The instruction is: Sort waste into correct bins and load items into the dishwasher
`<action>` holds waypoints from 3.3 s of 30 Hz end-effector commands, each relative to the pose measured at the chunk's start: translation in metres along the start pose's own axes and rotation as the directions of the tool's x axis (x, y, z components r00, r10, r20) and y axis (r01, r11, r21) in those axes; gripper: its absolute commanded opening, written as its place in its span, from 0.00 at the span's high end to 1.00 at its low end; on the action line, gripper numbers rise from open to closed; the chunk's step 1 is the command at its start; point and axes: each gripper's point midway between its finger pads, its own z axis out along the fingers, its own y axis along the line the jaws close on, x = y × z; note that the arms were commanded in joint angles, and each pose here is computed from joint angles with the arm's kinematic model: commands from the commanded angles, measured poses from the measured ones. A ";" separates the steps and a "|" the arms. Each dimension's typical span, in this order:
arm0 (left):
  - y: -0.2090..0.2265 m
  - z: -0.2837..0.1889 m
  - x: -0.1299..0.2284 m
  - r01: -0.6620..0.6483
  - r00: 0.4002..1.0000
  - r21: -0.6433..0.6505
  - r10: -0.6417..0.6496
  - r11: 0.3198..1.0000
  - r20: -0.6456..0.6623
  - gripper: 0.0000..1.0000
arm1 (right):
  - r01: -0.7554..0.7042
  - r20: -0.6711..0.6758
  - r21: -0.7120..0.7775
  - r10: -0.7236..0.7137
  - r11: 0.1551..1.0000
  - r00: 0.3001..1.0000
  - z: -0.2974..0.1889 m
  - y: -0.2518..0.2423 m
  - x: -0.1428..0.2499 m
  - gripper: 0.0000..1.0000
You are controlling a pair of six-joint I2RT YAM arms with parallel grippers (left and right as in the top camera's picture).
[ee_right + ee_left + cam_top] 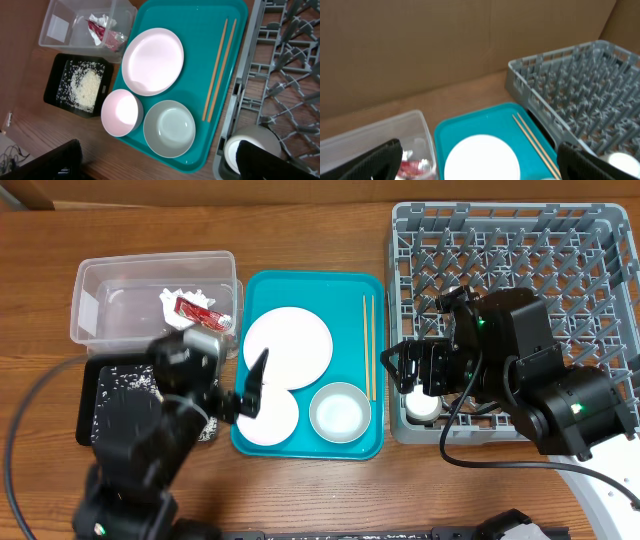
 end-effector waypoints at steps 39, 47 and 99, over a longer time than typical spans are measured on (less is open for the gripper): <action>-0.022 0.013 0.176 -0.058 0.980 0.078 0.042 0.995 0.193 0.00 | 0.007 0.017 0.000 -0.007 1.000 1.000 -0.002 0.002 -0.005 0.00; -0.022 0.013 0.176 -0.058 0.980 0.078 0.042 0.995 0.193 0.00 | 0.006 0.011 -0.019 -0.006 1.000 1.000 -0.003 0.005 -0.004 0.00; 0.071 -0.003 0.181 0.034 0.984 -0.294 0.019 0.955 0.175 0.00 | 0.326 -0.516 0.203 -0.182 0.923 0.837 0.216 -0.044 0.113 0.96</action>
